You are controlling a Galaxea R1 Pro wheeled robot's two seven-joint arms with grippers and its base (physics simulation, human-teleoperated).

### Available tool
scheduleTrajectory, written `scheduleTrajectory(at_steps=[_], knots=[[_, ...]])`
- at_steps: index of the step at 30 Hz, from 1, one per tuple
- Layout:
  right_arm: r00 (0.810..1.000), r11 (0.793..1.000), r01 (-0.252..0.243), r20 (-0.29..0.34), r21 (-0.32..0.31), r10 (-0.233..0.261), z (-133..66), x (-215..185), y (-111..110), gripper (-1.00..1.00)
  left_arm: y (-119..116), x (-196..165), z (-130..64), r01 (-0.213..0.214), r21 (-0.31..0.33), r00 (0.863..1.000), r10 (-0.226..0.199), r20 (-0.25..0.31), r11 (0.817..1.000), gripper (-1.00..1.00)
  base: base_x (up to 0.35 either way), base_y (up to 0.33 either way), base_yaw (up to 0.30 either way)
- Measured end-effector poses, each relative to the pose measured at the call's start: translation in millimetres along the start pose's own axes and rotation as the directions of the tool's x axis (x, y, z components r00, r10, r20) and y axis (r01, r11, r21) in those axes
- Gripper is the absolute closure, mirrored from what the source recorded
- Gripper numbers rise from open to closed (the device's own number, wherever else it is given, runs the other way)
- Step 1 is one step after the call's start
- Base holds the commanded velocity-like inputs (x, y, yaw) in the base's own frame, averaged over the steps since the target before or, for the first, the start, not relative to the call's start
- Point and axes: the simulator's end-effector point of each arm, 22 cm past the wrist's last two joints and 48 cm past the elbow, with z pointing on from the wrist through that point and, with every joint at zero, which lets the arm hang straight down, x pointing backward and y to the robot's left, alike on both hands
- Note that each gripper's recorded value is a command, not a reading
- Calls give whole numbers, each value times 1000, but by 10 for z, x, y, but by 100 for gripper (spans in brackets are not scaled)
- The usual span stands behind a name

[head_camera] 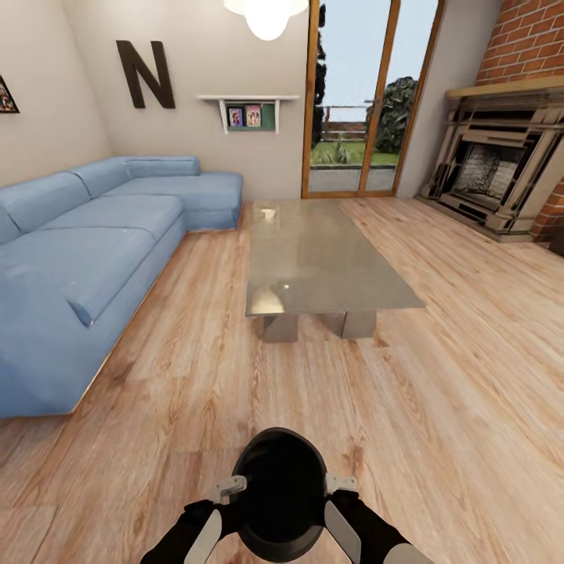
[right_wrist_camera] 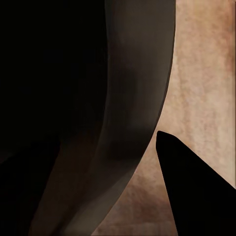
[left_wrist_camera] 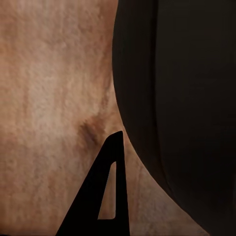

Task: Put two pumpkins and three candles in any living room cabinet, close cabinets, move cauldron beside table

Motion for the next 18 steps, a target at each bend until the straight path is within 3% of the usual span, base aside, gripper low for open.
scheduleTrajectory(at_steps=[10,18], knots=[[1000,1000,1,0,1,-1,-40,-20,4,100,1,-18,-39,-1,-2,1000,1,0,1000,100,0,0,0],[1000,1000,-1,0,0,1,-199,-104,30,100,-33,-101,-199,0,-1,1000,0,0,1000,100,0,0,0]])
